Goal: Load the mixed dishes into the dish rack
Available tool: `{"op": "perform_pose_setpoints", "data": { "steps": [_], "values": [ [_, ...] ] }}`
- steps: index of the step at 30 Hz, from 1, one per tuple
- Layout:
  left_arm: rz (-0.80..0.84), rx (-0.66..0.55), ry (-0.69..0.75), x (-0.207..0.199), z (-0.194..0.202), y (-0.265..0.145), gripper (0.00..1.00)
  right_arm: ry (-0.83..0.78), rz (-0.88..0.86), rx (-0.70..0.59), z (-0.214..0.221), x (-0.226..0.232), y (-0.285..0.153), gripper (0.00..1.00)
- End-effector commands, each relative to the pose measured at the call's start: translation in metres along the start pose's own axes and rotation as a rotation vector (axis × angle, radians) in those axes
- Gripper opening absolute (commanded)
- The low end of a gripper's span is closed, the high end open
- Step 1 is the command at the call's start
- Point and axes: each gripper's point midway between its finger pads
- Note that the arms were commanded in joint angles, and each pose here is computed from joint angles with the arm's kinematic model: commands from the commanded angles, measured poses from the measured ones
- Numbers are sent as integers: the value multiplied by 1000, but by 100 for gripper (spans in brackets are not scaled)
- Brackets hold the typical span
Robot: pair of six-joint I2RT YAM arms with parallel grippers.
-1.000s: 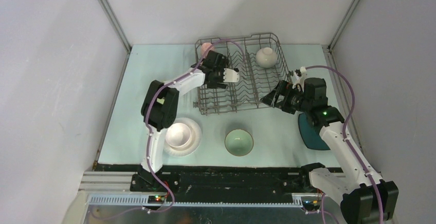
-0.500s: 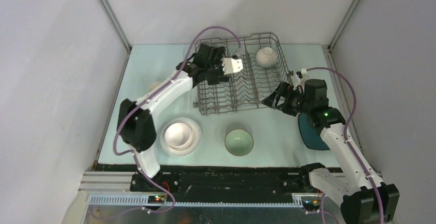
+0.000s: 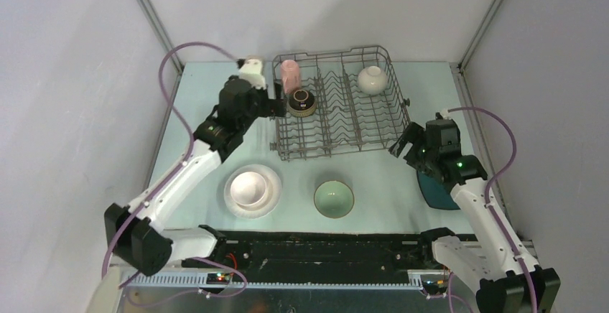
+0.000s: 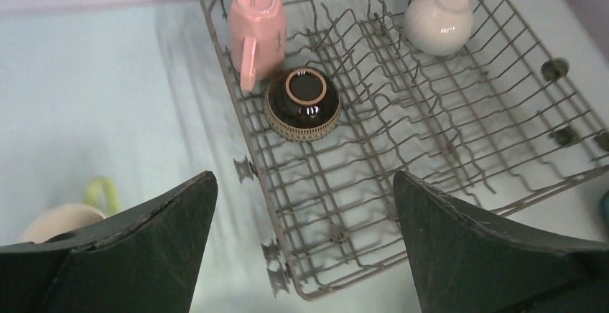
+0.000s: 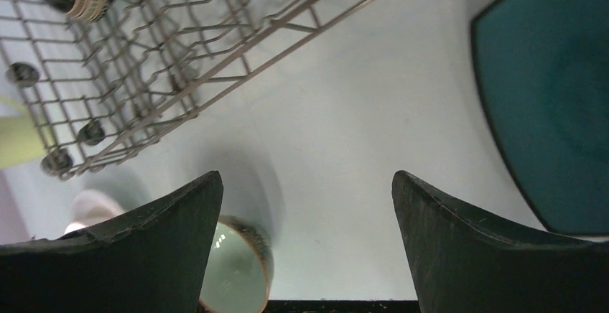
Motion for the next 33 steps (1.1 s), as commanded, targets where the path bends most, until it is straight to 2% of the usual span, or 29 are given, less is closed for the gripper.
{"op": "perform_pose_setpoints", "data": {
  "steps": [1,4,8,14,19,22,24,29,33],
  "values": [
    [23,-25,-358,7,16,-17,100,59,169,-112,-19,-28,-12,90],
    [67,-6,-369,0,28,-28,100,79,235,-133,-20,-42,-15,89],
    [39,22,-436,3,47,-41,100,95,290,-132,-15,-54,-15,88],
    [223,88,-555,-32,91,-59,100,135,447,-153,-10,-85,-10,88],
    [449,154,-491,-76,115,-84,100,44,471,-139,-13,-90,13,87],
    [478,152,-467,-87,124,-95,100,5,514,-136,-17,-96,27,86],
    [498,161,-463,-93,128,-101,100,-2,610,-117,-13,-111,37,85],
    [489,146,-448,-88,132,-109,100,-65,751,-86,-5,-130,51,80],
    [475,98,-429,-81,124,-116,100,-238,791,-89,-10,-115,61,78]
  ]
}}
Point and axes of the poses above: each gripper's point midway between its finger pads, its own y axis out along the fingers, its own x axis along the line the jaws close on, z = x × y, and after that the axes turned 4 degrees about y, right-handed
